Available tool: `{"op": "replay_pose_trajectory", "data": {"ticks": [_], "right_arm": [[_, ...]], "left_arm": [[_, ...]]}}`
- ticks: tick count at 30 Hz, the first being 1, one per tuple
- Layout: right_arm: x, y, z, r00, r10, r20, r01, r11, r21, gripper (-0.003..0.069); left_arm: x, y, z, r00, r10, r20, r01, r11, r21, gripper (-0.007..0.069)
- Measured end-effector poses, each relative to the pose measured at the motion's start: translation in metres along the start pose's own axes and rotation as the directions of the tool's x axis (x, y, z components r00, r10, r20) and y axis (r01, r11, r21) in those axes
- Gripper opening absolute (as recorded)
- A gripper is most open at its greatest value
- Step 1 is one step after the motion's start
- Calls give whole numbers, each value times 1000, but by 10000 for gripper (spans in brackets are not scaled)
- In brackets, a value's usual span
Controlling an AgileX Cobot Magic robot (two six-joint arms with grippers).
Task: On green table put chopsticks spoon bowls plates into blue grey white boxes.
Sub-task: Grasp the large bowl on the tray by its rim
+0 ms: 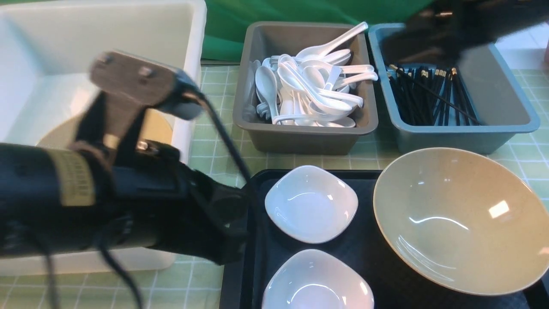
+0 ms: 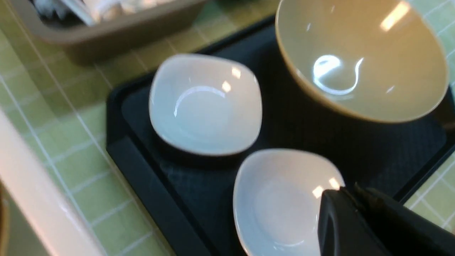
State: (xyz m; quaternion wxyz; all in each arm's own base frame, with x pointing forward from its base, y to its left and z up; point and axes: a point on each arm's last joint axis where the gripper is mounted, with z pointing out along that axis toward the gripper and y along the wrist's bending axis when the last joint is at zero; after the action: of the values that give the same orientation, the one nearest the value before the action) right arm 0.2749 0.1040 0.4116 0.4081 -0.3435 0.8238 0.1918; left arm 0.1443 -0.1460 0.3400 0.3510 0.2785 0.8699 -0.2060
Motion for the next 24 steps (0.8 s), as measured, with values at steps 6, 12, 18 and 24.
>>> {"op": "replay_pose_trajectory", "data": {"ticks": [6,12,18,24], "right_arm": [[49,51,-78,1000,8,3,-8,994,108,458],[125,73,-70,981,137,-139,-125,988,88,328],[166,83,-59,941,200,-271,-194,980,50,77],[168,90,-67,953,187,-236,-181,982,49,24]], "left_arm": [[-2,-3,38,996,-28,-79,31,999,37,0],[-11,-10,66,993,-44,-107,55,993,104,0],[-25,-16,92,983,-84,-162,107,984,139,0],[-40,-19,117,968,-110,-226,143,980,137,23]]}}
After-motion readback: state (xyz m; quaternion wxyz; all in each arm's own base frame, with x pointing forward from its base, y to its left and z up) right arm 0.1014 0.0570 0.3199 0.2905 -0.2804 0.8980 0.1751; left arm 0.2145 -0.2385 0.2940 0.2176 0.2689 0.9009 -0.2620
